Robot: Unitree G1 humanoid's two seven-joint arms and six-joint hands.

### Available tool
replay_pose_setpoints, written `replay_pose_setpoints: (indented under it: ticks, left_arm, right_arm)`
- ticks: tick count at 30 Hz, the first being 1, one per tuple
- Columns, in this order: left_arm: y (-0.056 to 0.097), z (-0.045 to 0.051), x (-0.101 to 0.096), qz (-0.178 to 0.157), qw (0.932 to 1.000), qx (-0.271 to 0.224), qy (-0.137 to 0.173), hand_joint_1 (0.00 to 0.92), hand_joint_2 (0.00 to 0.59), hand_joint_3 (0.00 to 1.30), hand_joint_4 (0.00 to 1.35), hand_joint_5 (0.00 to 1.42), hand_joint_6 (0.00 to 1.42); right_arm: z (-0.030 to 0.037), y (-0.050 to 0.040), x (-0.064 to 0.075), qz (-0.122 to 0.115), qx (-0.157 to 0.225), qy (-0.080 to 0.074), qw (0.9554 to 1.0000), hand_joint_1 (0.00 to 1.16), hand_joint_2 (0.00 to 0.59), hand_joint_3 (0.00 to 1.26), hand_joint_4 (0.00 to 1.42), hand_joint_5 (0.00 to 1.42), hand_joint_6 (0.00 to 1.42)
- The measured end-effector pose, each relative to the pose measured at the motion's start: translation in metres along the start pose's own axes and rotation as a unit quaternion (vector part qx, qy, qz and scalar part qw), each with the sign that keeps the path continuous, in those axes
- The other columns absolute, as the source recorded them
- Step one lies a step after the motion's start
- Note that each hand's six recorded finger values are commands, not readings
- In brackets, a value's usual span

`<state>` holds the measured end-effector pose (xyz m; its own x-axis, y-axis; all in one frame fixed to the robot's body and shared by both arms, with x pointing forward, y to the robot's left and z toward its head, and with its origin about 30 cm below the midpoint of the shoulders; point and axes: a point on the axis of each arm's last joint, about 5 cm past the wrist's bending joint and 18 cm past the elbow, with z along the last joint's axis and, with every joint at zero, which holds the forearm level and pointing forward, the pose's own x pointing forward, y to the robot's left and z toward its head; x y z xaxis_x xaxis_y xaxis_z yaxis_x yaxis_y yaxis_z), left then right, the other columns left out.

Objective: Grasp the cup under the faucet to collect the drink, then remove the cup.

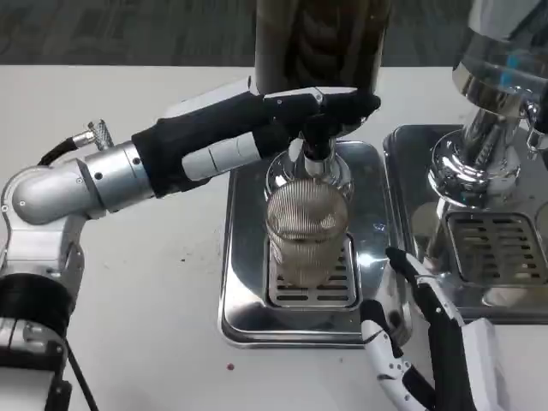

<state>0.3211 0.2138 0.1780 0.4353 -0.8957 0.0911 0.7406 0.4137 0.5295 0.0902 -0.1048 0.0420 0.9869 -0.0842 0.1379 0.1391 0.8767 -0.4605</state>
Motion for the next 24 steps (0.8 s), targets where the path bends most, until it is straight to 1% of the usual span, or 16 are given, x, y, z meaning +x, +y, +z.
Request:
replay_pose_setpoints:
  ticks: [4,9,13,23,24]
  left_arm:
    - [-0.0005,0.0009,-0.0003,0.001,0.9999,0.017,0.000,0.000,0.053,0.16,0.06,0.07,0.00]
    - [-0.0013,0.0028,0.0001,0.000,0.9990,0.045,0.001,0.000,0.053,0.16,0.06,0.07,0.00]
    - [-0.0017,0.0033,-0.0003,0.000,0.9985,0.055,0.002,0.000,0.053,0.16,0.06,0.07,0.00]
    - [-0.0020,0.0070,-0.0019,0.002,0.9946,0.103,0.007,0.000,0.055,0.16,0.05,0.05,0.00]
    - [-0.0021,0.0074,-0.0018,0.001,0.9941,0.108,0.007,0.000,0.055,0.16,0.05,0.05,0.00]
  right_arm:
    - [0.0002,-0.0011,-0.0008,-0.001,-0.001,0.000,1.0000,0.29,0.396,0.21,0.20,0.17,0.13]
    - [0.0020,-0.0024,-0.0003,-0.003,0.001,-0.004,1.0000,0.29,0.396,0.21,0.20,0.17,0.13]
    - [0.0020,-0.0025,-0.0012,-0.001,0.001,-0.003,1.0000,0.28,0.396,0.21,0.20,0.17,0.13]
    - [0.0021,-0.0029,-0.0011,0.001,0.001,-0.003,1.0000,0.29,0.392,0.21,0.20,0.17,0.13]
    - [0.0020,-0.0030,-0.0010,0.001,0.001,-0.003,1.0000,0.30,0.384,0.20,0.20,0.17,0.13]
